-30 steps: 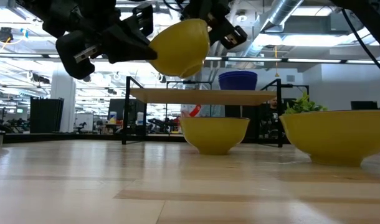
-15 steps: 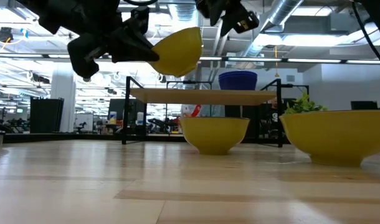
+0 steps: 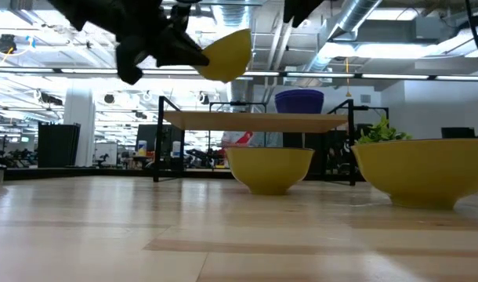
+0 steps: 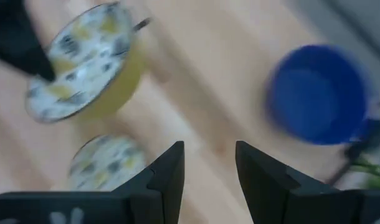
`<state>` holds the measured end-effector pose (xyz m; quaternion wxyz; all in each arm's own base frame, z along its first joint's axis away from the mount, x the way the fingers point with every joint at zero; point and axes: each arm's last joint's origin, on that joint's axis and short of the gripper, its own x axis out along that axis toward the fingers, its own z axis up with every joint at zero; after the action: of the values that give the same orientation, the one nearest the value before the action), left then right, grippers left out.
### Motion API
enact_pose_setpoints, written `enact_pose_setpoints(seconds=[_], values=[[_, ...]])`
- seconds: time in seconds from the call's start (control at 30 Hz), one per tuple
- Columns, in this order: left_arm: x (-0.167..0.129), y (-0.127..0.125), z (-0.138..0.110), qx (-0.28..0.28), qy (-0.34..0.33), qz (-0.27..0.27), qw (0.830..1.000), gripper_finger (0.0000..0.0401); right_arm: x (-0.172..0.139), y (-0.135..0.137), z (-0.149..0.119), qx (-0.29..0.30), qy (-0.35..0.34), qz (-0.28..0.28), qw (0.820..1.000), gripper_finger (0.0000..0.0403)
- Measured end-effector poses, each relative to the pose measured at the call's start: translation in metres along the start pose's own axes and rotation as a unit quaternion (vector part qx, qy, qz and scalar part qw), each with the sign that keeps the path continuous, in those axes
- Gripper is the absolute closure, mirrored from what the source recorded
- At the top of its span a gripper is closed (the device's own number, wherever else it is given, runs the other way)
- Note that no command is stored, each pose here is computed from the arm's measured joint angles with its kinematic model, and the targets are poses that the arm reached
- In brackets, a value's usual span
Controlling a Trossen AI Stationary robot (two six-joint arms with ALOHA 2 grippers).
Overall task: Pick & Place Mini bowls
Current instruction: Put the top white patterned bowl on the shelf
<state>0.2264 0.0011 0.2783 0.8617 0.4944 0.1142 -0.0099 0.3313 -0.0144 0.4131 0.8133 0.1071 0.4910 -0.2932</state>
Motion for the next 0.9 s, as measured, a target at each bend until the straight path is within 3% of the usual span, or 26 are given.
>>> enact_pose_setpoints(seconds=[0.2,0.4,0.57,0.73,0.9], values=[[0.007,0.032,-0.009,0.034,0.039,0.036,0.998,0.0393,-0.009,-0.007,-0.004,0.008,-0.017,-0.03,0.999,0.0269],[0.009,0.07,-0.026,0.025,0.097,0.07,0.993,0.0393,-0.002,-0.008,-0.009,-0.009,-0.011,-0.06,0.998,0.027],[0.01,0.096,-0.035,0.016,0.139,0.074,0.987,0.0392,0.009,-0.016,-0.029,-0.003,0.002,-0.091,0.996,0.027],[0.02,0.111,-0.044,0.009,0.174,0.052,0.983,0.0392,0.012,-0.028,-0.054,0.035,-0.052,-0.053,0.997,0.0266],[0.033,0.12,-0.052,0.002,0.203,0.018,0.979,0.0392,0.007,-0.041,-0.083,0.077,-0.126,0.038,0.988,0.0267]])
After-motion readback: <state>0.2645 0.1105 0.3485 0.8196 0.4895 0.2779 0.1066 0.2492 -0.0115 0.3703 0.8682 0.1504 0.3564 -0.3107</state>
